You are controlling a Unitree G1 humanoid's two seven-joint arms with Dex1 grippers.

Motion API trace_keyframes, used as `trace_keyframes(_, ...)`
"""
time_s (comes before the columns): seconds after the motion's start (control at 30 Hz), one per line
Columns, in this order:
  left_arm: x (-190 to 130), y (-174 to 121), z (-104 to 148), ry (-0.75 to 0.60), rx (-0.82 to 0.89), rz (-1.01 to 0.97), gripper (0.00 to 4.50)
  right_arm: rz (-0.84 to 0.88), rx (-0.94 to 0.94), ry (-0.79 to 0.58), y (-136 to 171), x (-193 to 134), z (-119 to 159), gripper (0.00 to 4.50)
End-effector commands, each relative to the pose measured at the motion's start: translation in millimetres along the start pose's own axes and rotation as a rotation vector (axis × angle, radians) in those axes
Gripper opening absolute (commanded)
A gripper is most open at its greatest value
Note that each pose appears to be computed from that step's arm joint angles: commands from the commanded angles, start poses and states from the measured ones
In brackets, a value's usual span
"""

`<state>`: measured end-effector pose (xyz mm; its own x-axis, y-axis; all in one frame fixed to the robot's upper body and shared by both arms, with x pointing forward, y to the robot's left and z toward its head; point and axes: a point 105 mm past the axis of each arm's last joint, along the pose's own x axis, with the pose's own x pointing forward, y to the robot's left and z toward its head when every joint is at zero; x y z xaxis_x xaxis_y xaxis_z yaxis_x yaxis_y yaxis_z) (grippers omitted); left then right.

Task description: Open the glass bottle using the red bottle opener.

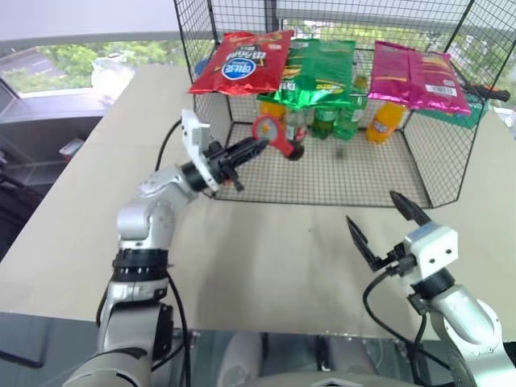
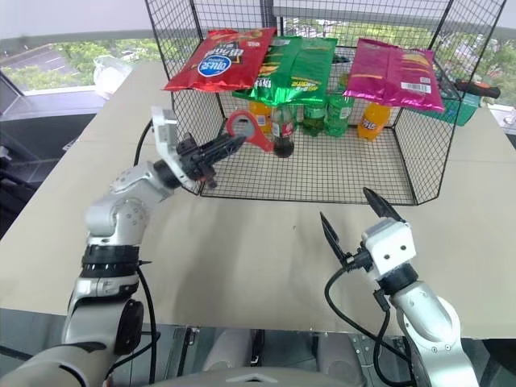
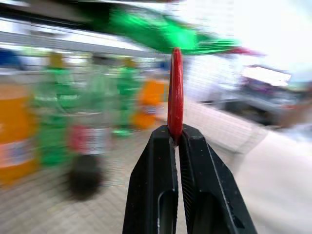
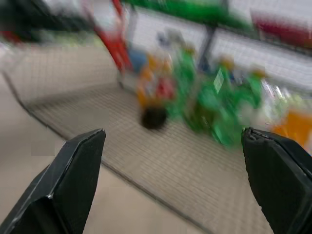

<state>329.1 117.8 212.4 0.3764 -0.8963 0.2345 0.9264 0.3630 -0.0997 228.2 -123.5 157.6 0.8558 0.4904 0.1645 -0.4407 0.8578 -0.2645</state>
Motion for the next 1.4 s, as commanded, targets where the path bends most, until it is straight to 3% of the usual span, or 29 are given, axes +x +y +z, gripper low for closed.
trace_keyframes(0.03, -0.4, -39.5, 9.9, -0.003, -0.054, -0.212, 0.08, 0.140, 0.166, -0.094, 10.4, 7.7, 29.6, 4.50)
trace_keyframes(0.23, -2.5, -69.1, -3.7, 0.117, -0.074, -0.389, 0.08, 0.494, 0.369, -0.101, 31.6, 26.8, 48.9, 4.50)
trace_keyframes(0.53, -1.1, -78.3, -1.7, 0.159, 0.004, -0.477, 0.08, 0.710, 0.457, -0.049, 40.2, 33.8, 62.7, 4.50)
trace_keyframes(0.67, -1.1, -82.8, -0.1, 0.152, 0.042, -0.498, 0.00, 0.775, 0.462, 0.001, 43.9, 34.3, 61.9, 3.34)
trace_keyframes(0.87, 1.0, -100.7, 1.8, 0.142, 0.061, -0.560, 0.00, 0.819, 0.472, 0.018, 48.5, 38.6, 63.2, 0.79)
trace_keyframes(0.9, 1.3, -102.9, 2.2, 0.140, 0.061, -0.566, 0.00, 0.824, 0.474, 0.022, 49.1, 38.4, 62.9, 0.03)
trace_keyframes(1.1, 0.4, -104.8, 0.5, 0.119, 0.079, -0.544, 0.00, 0.841, 0.460, 0.051, 51.0, 33.9, 56.5, 0.03)
trace_keyframes(1.27, -10.6, -79.9, -2.6, 0.101, 0.035, -0.384, 1.77, 0.755, 0.475, 0.061, 39.1, 32.9, 46.9, 0.00)
trace_keyframes(1.4, -13.7, -36.4, -12.7, 0.109, 0.034, -0.078, 3.18, 0.559, 0.481, 0.116, 13.6, 22.3, 19.1, 0.00)
